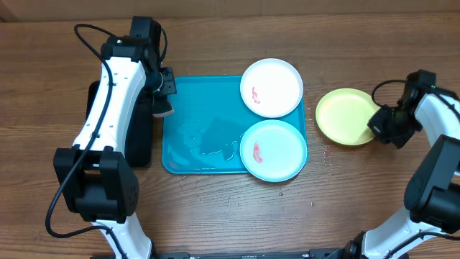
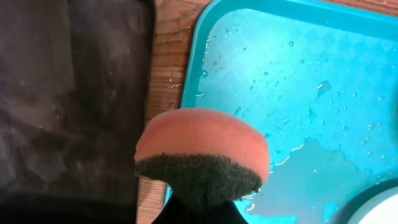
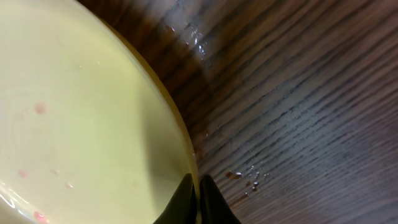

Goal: Clean dirty plates on tray and stack at the side

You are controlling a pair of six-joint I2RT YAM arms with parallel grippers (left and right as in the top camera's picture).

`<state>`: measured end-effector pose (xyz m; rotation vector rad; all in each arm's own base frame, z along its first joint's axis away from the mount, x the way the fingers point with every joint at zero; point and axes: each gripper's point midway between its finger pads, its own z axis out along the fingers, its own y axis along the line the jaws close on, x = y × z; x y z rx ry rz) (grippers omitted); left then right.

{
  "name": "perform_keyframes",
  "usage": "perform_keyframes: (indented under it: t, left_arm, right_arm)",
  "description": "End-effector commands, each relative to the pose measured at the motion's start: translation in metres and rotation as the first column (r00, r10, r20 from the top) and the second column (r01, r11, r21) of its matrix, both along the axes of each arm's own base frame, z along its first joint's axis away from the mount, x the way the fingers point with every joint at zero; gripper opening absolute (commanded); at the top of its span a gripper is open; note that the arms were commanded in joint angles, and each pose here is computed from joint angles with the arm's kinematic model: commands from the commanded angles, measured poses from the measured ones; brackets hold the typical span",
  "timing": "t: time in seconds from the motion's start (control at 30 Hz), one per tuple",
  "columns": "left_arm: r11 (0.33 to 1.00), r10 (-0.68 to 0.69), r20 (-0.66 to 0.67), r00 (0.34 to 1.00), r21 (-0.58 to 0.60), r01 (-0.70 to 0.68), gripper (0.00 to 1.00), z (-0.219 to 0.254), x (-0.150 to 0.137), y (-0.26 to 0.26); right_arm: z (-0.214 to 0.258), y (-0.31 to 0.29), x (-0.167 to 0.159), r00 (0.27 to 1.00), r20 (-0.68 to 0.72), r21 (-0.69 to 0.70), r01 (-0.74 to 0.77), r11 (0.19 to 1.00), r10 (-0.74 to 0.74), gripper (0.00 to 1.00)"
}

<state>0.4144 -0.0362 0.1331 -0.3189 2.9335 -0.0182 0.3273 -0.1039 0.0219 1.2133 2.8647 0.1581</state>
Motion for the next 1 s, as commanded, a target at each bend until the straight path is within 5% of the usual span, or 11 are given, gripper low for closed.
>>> perform_keyframes:
  t: [0.0,0.13,0.33,0.5,0.97]
  left_arm:
    - [1.0,-0.011,-0.005,1.0,-0.026,0.011,0.04,-0.002,0.001,-0.011]
    - [0.999,-0.033,-0.006,0.999,-0.026,0.033,0.04,-0.002,0.0,-0.02]
    - [0.997,-0.072,-0.002,0.997,-0.026,0.071,0.04,-0.002,-0.002,-0.036]
    - [0.996,-0.084,0.004,0.996,-0.026,0.084,0.04,-0.002,-0.002,-0.042]
    - [0.996,-0.087,0.002,0.996,-0.025,0.087,0.04,-0.002,-0.002,-0.043]
  right_arm:
    - [0.005,0.001,0.0,1.0,0.026,-0.009,-0.004,1.0,0.004,0.13]
    - [0.015,0.011,0.005,0.999,0.041,0.048,-0.015,0.999,0.013,0.25]
    - [0.071,0.03,0.02,0.991,0.115,0.112,-0.087,0.99,0.075,0.3]
    - [0.103,0.082,0.023,0.951,0.188,0.135,-0.272,0.953,0.245,0.39]
    - [0.035,0.177,-0.046,0.837,-0.01,0.187,-0.536,0.823,0.547,0.4]
